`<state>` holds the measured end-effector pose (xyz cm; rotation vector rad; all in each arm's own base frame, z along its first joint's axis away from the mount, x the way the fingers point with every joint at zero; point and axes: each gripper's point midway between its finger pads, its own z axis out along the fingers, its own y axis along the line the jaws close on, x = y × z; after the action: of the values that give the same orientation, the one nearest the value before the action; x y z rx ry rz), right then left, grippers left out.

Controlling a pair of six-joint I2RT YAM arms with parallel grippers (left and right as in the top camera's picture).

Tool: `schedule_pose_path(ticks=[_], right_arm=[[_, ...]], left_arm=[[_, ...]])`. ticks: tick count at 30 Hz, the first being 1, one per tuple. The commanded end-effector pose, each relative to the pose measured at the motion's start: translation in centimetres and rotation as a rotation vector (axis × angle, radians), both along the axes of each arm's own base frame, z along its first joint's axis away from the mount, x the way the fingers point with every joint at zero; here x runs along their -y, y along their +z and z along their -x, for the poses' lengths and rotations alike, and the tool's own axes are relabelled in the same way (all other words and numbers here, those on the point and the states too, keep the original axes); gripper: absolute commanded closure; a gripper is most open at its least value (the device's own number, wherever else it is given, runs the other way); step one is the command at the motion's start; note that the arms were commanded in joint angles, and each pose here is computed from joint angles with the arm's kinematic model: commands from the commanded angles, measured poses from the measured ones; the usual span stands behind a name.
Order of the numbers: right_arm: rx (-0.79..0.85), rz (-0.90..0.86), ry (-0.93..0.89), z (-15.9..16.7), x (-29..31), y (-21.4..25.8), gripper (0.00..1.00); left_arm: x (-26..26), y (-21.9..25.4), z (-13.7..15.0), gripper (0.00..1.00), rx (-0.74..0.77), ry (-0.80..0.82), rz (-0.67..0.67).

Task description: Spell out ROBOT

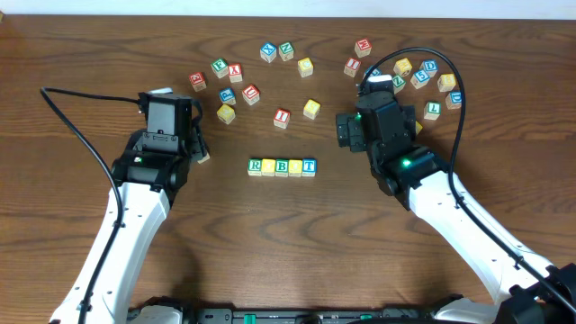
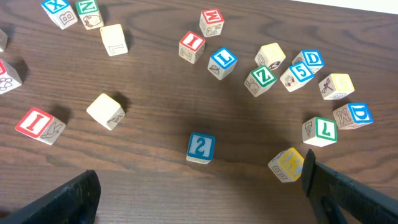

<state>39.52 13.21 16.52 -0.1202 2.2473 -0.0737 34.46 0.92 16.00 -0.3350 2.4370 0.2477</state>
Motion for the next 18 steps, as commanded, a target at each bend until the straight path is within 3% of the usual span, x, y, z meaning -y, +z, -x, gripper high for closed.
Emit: schedule_pose_path(ticks=[1, 12, 18], right_arm=[[0.031, 0.001, -0.015, -0.3, 0.5, 1.3, 0.01], [0.031, 0.001, -0.015, -0.3, 0.5, 1.3, 0.01], [0.031, 0.001, -0.015, -0.3, 0.5, 1.3, 0.01]], left_arm=[[-0.4, -0.3, 0.2, 0.26, -0.016, 0.010, -0.017], [-0.1, 0.1, 0.5, 0.26, 0.016, 0.074, 0.045], [1.4, 1.4, -1.0, 0.26, 0.172, 0.016, 0.063]])
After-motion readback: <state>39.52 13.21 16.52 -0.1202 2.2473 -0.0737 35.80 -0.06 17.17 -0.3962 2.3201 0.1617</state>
